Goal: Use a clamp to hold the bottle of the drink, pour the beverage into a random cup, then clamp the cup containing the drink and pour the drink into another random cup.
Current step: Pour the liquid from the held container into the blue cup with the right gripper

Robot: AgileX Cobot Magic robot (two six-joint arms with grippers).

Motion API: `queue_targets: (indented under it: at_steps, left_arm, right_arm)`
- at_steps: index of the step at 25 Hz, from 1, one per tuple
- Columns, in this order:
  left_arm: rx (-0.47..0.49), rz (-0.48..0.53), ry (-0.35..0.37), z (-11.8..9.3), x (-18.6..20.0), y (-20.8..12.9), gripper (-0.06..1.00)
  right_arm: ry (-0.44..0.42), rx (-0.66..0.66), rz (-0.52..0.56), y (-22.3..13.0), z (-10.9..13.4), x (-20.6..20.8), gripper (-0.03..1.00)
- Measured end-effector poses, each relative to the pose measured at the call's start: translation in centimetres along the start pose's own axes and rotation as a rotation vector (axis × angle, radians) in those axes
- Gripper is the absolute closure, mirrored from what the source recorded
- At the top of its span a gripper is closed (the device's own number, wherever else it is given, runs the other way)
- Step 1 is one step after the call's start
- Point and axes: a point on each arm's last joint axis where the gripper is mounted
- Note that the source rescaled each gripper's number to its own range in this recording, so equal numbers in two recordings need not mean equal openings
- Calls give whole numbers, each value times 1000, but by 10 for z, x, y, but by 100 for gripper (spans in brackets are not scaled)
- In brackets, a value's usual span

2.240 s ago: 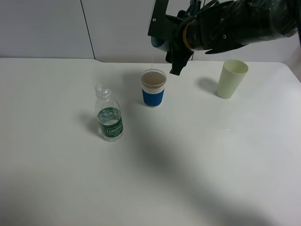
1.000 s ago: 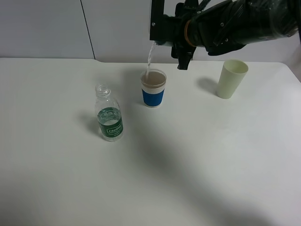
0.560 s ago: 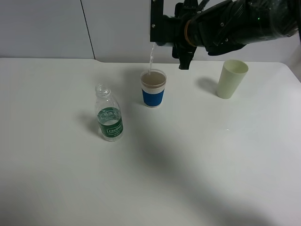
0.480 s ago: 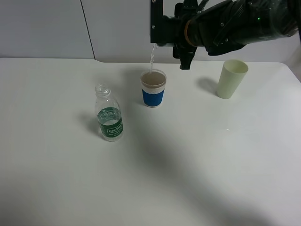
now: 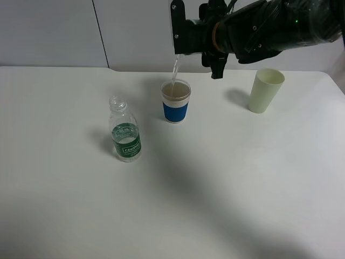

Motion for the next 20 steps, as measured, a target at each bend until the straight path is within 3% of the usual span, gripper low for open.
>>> queue_targets:
  at_steps: [20]
  left_arm:
    - [0, 0, 0, 0, 0, 0, -6]
  right_arm:
    - [-1, 246, 0, 0, 0, 0, 97]
Point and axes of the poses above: a point on each arm's last joint axis where the gripper is mounted, x pointing back along that axis away from the gripper, z along the wrist's bending axis when the last joint is at zero, y = z × x, and after that the axes turned 13 degrees about x, right-handed
